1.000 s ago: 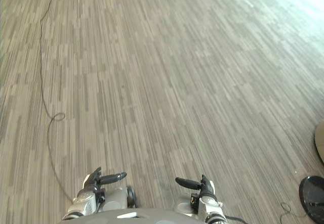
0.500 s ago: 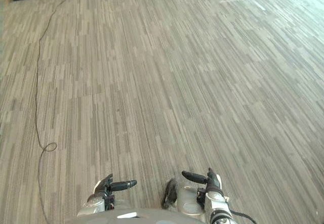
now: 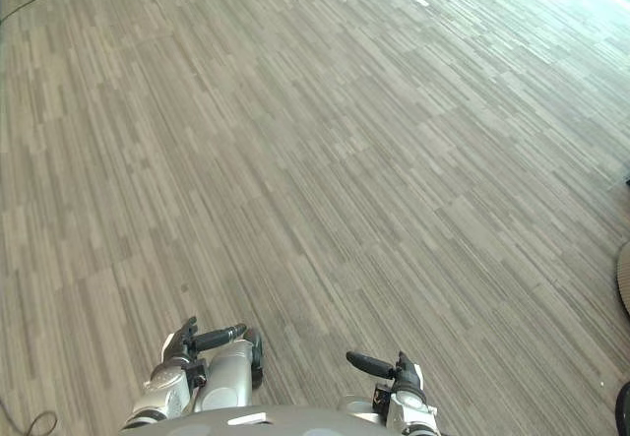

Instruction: Pick up cushions and gather them together orderly.

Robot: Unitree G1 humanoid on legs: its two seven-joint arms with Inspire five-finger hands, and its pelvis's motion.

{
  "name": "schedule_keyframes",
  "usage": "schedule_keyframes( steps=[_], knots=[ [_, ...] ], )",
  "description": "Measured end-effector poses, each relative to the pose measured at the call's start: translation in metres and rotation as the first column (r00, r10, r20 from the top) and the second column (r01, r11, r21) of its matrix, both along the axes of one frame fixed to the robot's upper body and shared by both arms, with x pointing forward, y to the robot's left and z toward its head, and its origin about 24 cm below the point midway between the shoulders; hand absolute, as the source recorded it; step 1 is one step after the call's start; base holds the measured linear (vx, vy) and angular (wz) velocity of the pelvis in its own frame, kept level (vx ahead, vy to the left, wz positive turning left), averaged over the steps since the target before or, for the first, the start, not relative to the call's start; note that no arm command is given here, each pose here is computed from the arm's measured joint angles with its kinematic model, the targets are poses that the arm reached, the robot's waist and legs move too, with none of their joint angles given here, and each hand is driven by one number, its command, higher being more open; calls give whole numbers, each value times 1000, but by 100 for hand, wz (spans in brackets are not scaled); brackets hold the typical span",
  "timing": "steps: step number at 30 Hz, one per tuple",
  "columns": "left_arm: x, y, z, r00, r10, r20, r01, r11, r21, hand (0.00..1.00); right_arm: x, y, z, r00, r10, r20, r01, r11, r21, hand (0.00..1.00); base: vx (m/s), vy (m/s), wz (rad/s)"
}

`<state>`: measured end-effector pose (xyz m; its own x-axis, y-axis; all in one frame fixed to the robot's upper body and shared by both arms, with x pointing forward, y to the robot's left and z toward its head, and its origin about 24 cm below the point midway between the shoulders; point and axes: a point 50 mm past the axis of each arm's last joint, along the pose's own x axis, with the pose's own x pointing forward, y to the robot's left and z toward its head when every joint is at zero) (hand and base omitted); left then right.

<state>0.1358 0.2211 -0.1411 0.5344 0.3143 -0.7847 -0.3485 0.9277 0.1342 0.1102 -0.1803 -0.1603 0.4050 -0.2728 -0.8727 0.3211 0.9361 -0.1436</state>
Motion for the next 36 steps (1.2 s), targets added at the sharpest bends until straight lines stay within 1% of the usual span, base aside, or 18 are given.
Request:
schedule_keyframes(
  steps=[2,5,9,11,12,14,15,18,21,23,24,26,27,29,32,34,36],
  knots=[
    [-6,2,-3,999,-17,-36,17,1000,8,100,8,2,2,999,23,26,-23,1000,8,100,478,150,-90],
    [-11,1,-5,997,-41,-66,42,999,20,100,21,-1,7,995,82,57,-81,997,-16,100,501,49,-105],
    [-9,-5,-7,993,-84,-81,86,996,20,100,47,-11,20,981,120,150,-110,991,-70,100,481,-55,-77],
    [-9,-7,-8,990,-104,-95,106,994,23,100,46,-12,20,981,117,153,-107,992,-70,100,692,-159,-41],
    [-7,-15,-10,986,-128,-103,129,992,12,100,50,-16,22,981,114,155,-103,992,-79,100,678,-163,-32],
    [0,-23,-9,984,-156,-85,156,988,-3,100,53,-19,24,977,129,167,-114,989,-98,100,557,-203,-24],
    [0,-29,-10,981,-174,-84,173,985,-12,100,50,-23,23,983,81,162,-67,994,-88,100,540,-248,-13],
    [-2,-33,-11,982,-168,-83,166,986,-27,100,45,-22,20,988,68,139,-57,995,-79,100,500,-250,-18],
    [5,-23,-4,989,-146,-32,147,989,10,100,32,-22,14,995,51,87,-45,997,-70,100,384,-127,-39],
    [8,-22,-2,991,-137,-10,137,991,12,100,29,-21,12,996,50,72,-46,997,-65,100,468,-24,-35],
    [15,-21,3,991,-128,34,127,992,20,100,24,-20,9,998,46,41,-44,997,-60,100,370,24,-45],
    [16,-18,4,994,-105,39,105,994,18,100,24,-17,8,998,46,37,-44,998,-53,100,244,86,-61],
    [15,-16,4,995,-96,38,96,995,18,100,24,-16,8,998,46,37,-44,998,-51,100,311,125,-68],
    [12,-11,3,999,-25,35,25,1000,2,100,23,-16,8,998,48,34,-46,998,-53,100,324,152,-74],
    [7,-6,2,1000,-5,25,5,1000,7,100,15,-13,5,998,54,11,-53,997,-58,100,456,209,-73],
    [5,-3,2,999,19,25,-19,1000,3,100,16,-10,5,998,66,10,-66,996,-53,100,468,264,-71],
    [-3,5,-1,999,35,-8,-35,999,18,100,19,-1,5,997,79,24,-78,996,-31,100,593,345,-78]
  ],
)
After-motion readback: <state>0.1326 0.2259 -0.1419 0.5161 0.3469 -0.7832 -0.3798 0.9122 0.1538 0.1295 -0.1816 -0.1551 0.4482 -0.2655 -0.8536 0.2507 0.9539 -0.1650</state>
